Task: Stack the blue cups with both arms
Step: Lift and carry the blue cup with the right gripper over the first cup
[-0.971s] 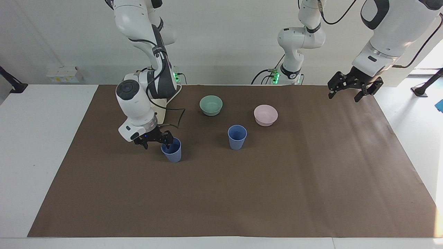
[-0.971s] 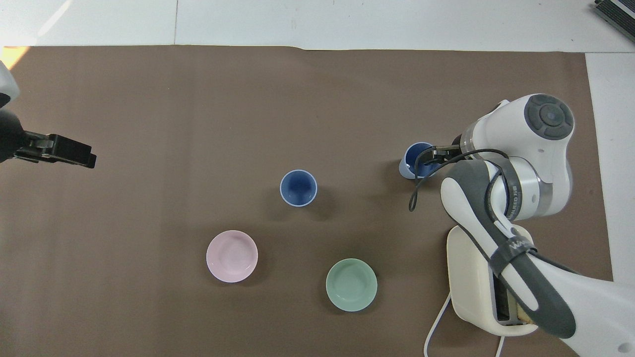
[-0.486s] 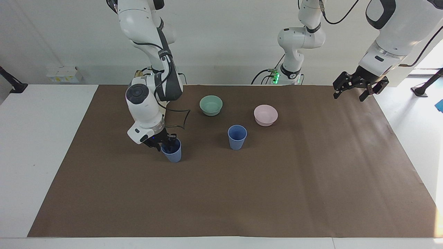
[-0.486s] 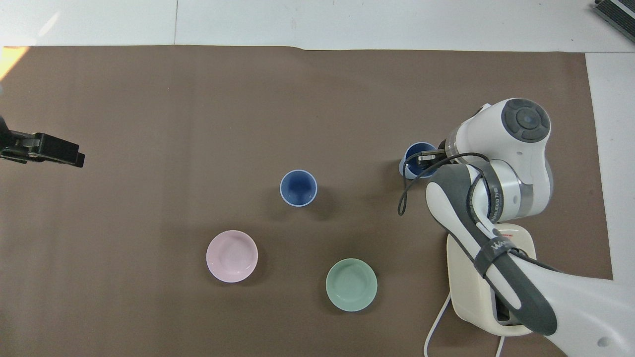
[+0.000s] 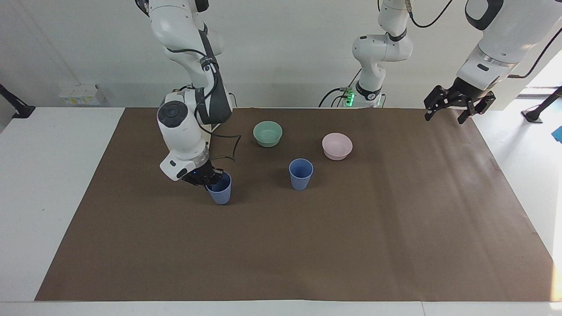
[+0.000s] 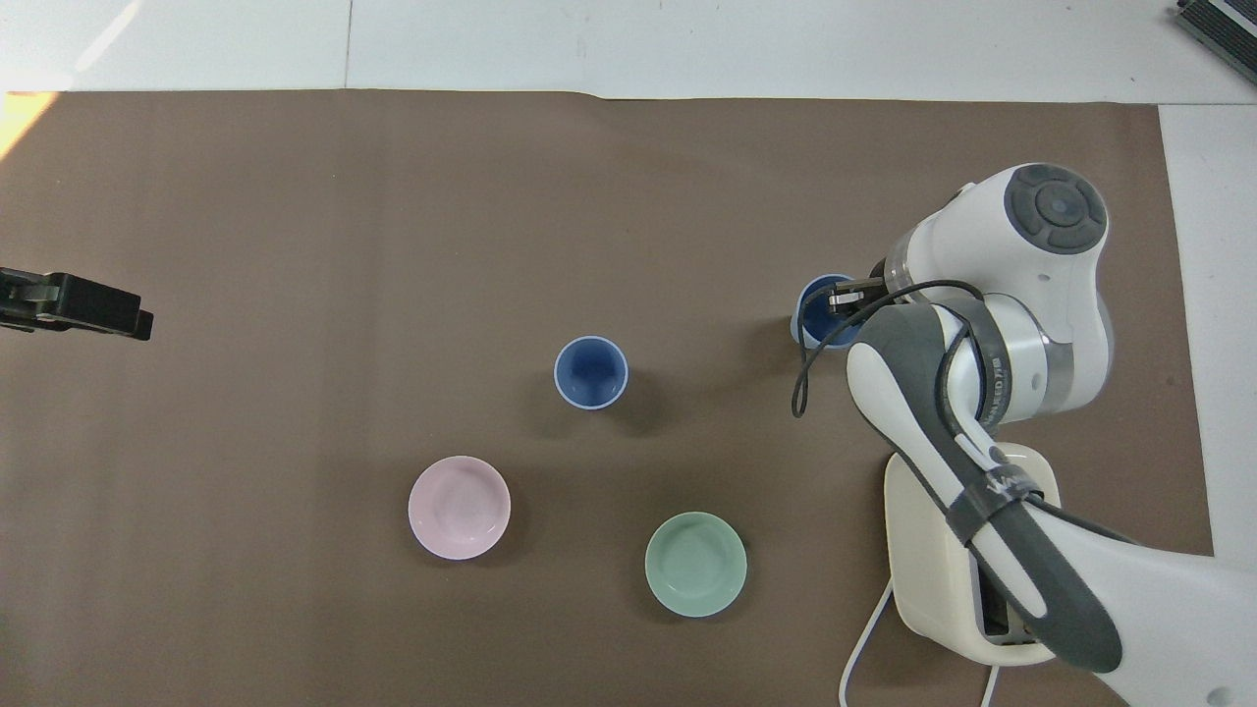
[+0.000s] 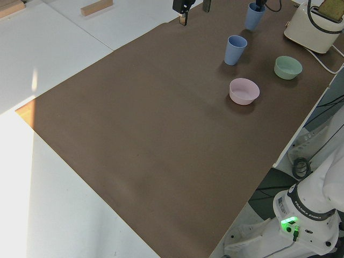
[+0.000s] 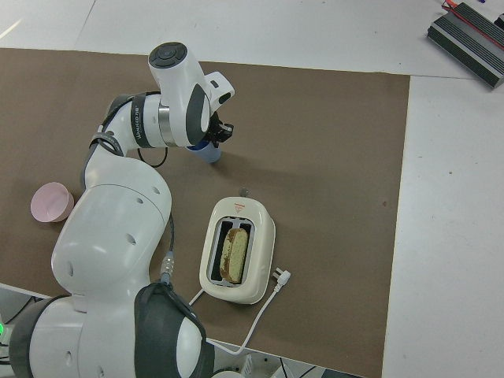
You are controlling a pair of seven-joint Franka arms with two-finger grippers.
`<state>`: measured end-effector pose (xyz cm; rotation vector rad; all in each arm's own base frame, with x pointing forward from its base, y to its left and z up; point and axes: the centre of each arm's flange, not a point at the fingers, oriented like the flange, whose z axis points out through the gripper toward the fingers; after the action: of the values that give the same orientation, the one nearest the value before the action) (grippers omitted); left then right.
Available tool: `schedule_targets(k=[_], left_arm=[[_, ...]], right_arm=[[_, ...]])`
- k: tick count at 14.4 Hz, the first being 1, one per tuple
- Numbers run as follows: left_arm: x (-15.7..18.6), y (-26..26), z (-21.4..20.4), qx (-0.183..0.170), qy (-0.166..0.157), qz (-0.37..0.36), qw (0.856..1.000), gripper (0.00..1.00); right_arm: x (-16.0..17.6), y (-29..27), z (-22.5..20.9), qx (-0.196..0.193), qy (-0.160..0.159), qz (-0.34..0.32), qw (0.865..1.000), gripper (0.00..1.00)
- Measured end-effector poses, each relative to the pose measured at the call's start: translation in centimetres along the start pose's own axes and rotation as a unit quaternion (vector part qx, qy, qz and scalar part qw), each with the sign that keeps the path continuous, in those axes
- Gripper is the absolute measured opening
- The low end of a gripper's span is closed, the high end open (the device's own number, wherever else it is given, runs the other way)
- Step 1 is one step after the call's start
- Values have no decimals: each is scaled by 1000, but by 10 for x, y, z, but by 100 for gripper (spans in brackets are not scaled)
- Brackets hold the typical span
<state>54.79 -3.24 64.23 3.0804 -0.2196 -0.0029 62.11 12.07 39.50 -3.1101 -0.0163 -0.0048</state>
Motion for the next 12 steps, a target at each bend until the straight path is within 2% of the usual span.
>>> schedule_targets(k=[3, 6, 12], left_arm=[[-1, 0, -2, 1, 1, 0, 1000, 100], [-2, 1, -3, 1, 3, 0, 1000, 100], [-3, 1, -4, 1, 4, 1, 1000, 100]], right_arm=[[3, -27, -40, 7, 2, 30, 1000, 4], [-2, -67, -81, 12, 2, 32, 999, 4], [-21, -158, -113, 25, 22, 43, 999, 4]])
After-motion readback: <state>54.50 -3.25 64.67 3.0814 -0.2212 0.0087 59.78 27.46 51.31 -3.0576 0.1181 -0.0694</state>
